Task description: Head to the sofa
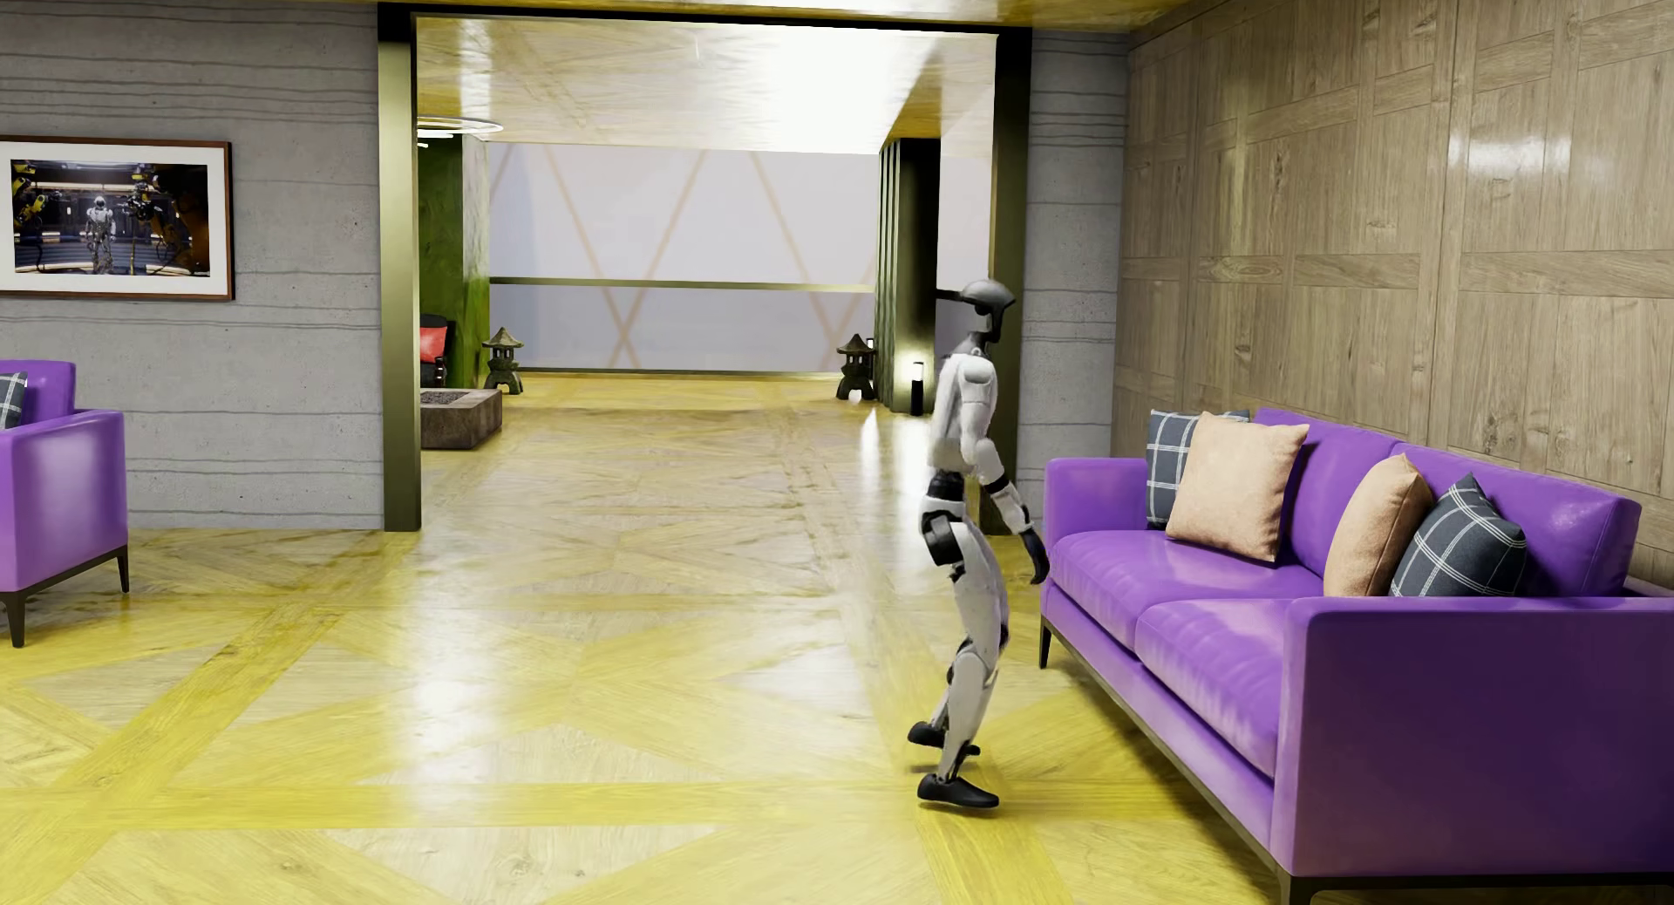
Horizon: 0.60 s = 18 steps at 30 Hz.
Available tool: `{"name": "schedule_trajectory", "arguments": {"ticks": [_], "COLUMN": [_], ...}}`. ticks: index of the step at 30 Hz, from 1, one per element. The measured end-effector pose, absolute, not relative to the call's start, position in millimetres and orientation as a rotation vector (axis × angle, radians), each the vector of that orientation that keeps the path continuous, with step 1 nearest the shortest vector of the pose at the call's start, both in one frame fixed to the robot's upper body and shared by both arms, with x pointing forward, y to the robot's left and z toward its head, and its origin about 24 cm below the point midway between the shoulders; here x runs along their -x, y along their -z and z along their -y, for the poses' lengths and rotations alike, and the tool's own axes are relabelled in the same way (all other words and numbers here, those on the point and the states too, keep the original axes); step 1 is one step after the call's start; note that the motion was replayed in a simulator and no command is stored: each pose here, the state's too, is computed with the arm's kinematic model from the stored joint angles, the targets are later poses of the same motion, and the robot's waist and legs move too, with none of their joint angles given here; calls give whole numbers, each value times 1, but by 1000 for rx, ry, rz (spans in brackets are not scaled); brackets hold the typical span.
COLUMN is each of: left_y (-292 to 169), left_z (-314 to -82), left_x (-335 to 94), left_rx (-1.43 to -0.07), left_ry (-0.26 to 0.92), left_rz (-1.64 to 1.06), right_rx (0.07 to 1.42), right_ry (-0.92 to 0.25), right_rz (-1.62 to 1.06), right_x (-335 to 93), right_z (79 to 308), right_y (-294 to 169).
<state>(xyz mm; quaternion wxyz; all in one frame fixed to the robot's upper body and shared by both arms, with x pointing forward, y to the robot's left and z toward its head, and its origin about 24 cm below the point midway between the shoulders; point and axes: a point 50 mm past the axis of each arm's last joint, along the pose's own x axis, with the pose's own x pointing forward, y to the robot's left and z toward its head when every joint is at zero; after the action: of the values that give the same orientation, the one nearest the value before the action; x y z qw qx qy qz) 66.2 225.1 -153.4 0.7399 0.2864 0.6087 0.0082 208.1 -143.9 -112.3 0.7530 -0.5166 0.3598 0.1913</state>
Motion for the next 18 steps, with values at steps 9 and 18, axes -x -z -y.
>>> {"name": "schedule_trajectory", "arguments": {"ticks": [9,18], "left_y": [157,120], "left_z": [-216,-232], "left_x": [-52,-124], "left_rx": [-624,-624], "left_ry": [90,-175], "left_rz": [-1361,-971], "right_rx": [1079,965], "right_ry": [-265,-424], "right_rz": [-752,-1165], "right_x": [-222,-106], "right_z": [164,159], "right_y": [100,159]}}
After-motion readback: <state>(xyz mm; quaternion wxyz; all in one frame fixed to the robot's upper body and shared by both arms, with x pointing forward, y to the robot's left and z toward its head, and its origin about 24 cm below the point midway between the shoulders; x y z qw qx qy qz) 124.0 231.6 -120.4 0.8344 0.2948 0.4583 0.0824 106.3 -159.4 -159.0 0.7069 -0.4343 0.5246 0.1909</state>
